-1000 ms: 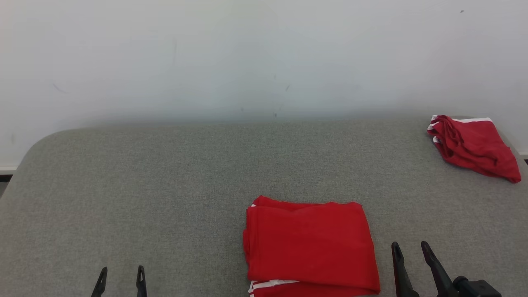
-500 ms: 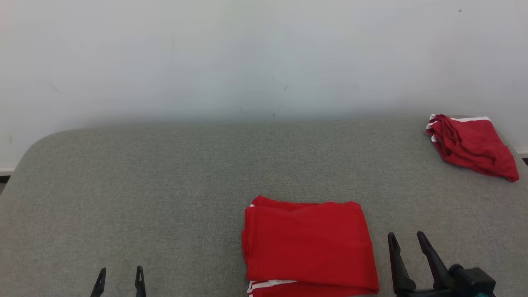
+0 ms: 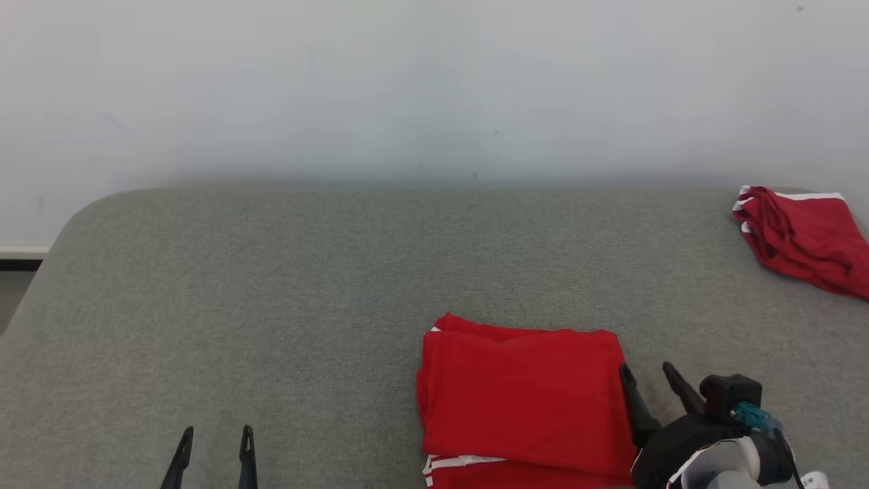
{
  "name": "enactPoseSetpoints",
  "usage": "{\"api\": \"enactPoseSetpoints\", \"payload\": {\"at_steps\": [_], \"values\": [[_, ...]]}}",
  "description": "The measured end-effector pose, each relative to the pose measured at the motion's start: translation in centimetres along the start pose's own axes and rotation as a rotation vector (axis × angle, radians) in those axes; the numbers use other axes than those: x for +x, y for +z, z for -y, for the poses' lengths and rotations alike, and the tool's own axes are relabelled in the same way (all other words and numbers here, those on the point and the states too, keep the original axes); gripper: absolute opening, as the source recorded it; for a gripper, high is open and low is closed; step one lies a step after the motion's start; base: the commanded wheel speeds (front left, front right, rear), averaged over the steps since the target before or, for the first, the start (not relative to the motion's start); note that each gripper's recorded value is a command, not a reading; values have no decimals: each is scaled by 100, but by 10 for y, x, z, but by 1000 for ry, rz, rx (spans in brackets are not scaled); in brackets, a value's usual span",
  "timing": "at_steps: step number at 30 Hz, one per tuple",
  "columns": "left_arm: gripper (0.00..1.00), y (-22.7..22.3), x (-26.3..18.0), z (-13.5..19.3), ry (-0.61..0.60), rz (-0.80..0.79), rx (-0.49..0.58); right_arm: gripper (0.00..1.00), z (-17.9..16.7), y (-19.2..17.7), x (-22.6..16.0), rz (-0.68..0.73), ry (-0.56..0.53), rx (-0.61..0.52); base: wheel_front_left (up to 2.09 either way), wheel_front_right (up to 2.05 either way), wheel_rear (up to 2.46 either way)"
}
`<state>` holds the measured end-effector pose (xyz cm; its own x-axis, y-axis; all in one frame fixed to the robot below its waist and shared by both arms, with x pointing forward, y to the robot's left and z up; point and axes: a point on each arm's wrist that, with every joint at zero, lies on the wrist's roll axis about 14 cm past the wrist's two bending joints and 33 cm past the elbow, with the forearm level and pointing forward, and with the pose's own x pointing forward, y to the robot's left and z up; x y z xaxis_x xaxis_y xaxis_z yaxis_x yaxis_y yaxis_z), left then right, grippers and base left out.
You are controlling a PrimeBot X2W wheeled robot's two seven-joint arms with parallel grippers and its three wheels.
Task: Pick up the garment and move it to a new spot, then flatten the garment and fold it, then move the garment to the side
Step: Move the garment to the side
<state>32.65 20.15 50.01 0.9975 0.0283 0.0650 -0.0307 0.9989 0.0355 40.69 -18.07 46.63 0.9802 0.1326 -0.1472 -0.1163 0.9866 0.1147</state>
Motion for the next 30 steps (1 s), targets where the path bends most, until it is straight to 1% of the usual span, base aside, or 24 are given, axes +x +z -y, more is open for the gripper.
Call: {"api": "enactPoseSetpoints", "payload": {"at_steps": [4,9,15,16,17,18,19,23,27,30], "values": [[100,-5,-4,-4,11,-17,-2,100,-4,-30,5,-112,6,5,0,0,0],[100,-12,-5,-8,24,-41,0,100,-5,-61,7,-210,-1,11,0,0,0],[100,-15,3,-7,22,-51,3,100,-9,-77,17,-275,8,7,0,0,0],[100,-15,5,-7,21,-51,3,96,-10,-79,19,-286,9,8,0,0,0],[100,-15,7,-7,20,-53,4,70,-10,-80,21,-293,10,13,0,0,0],[100,-16,8,-6,18,-55,4,6,-11,-81,24,-297,12,16,0,0,0],[100,-17,10,-6,17,-57,4,0,-12,-81,26,-300,13,17,0,0,0],[100,-20,15,-4,14,-67,3,0,-11,-76,36,-285,24,7,0,0,0],[100,-26,26,1,1,-81,-7,0,-1,-53,59,-237,36,-48,0,0,0],[100,-28,36,6,-16,-84,-12,0,8,-26,81,-180,42,-90,0,0,0]]}}
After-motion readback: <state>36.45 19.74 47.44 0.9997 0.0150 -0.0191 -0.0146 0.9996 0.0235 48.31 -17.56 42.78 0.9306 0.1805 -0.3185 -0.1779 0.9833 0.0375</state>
